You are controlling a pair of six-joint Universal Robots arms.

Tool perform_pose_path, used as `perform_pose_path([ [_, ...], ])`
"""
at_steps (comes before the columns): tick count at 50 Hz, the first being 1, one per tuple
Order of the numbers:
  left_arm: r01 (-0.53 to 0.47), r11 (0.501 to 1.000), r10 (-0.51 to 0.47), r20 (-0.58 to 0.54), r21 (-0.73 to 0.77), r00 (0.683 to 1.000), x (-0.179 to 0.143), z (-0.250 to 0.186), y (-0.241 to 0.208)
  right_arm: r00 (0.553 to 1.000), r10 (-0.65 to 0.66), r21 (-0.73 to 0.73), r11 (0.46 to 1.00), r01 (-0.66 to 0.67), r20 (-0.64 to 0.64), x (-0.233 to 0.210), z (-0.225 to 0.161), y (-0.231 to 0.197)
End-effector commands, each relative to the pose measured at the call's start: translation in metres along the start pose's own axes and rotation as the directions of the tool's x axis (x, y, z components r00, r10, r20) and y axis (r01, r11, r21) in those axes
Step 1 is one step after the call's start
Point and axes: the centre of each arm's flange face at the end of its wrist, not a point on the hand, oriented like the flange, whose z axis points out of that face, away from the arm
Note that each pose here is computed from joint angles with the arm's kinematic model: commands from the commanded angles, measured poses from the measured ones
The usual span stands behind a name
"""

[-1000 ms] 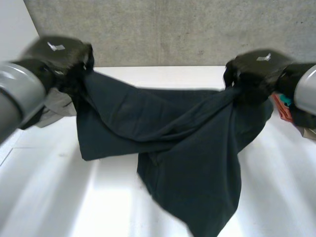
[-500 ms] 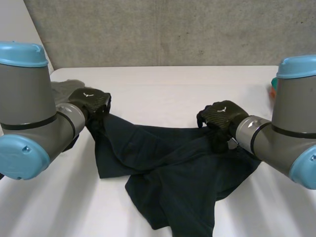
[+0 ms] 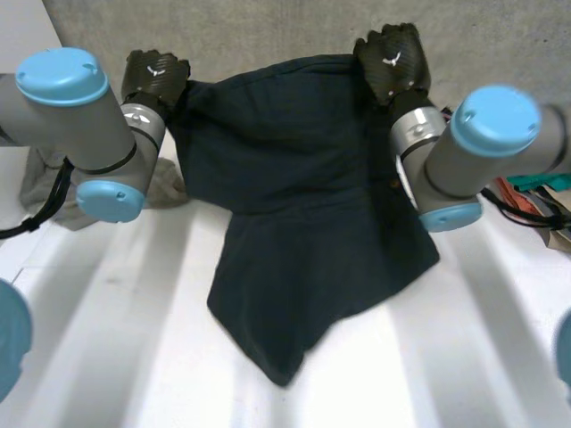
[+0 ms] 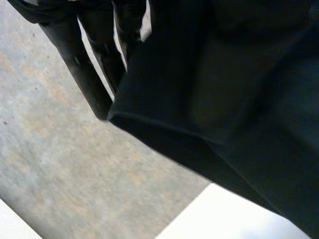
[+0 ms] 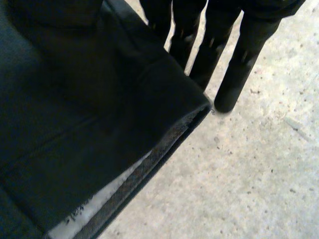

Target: Fold the laundry.

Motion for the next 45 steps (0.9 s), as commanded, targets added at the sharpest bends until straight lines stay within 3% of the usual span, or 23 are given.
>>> perform_pose_path([
  [1,-0.089,0.996,0.089,0.012,0.001,0.996,0.009,0.017,0.030,0.993,-0.114,-0.108,0.988,0.110,-0.028,-0.021,-0.002,0.049],
  [8,-0.100,0.991,0.106,0.073,-0.089,0.992,0.001,0.004,0.035,0.998,-0.038,-0.179,0.983,0.028,-0.052,0.016,-0.003,0.037],
  [13,-0.089,0.987,0.102,0.096,-0.131,0.990,-0.006,-0.022,0.013,0.997,0.020,-0.233,0.972,-0.003,0.068,0.032,-0.019,0.019],
  [20,-0.073,0.984,0.070,-0.024,-0.165,0.997,0.005,-0.087,-0.018,0.971,0.074,-0.388,0.921,0.022,0.229,0.051,-0.060,0.010],
  [29,-0.095,0.958,0.054,-0.155,-0.270,0.987,0.017,-0.150,-0.021,0.906,0.167,-0.567,0.819,0.092,0.389,0.031,-0.111,0.024],
  [35,-0.077,0.911,-0.039,-0.272,-0.404,0.961,0.041,-0.190,-0.003,0.849,0.252,-0.578,0.813,0.076,0.465,0.004,-0.123,0.040],
  [40,-0.029,0.876,-0.134,-0.301,-0.481,0.944,0.056,-0.201,0.013,0.839,0.260,-0.569,0.819,0.070,0.477,-0.012,-0.120,0.057],
  [45,-0.002,0.855,-0.165,-0.276,-0.518,0.947,0.064,-0.190,0.033,0.846,0.237,-0.535,0.842,0.066,0.477,-0.028,-0.114,0.072],
])
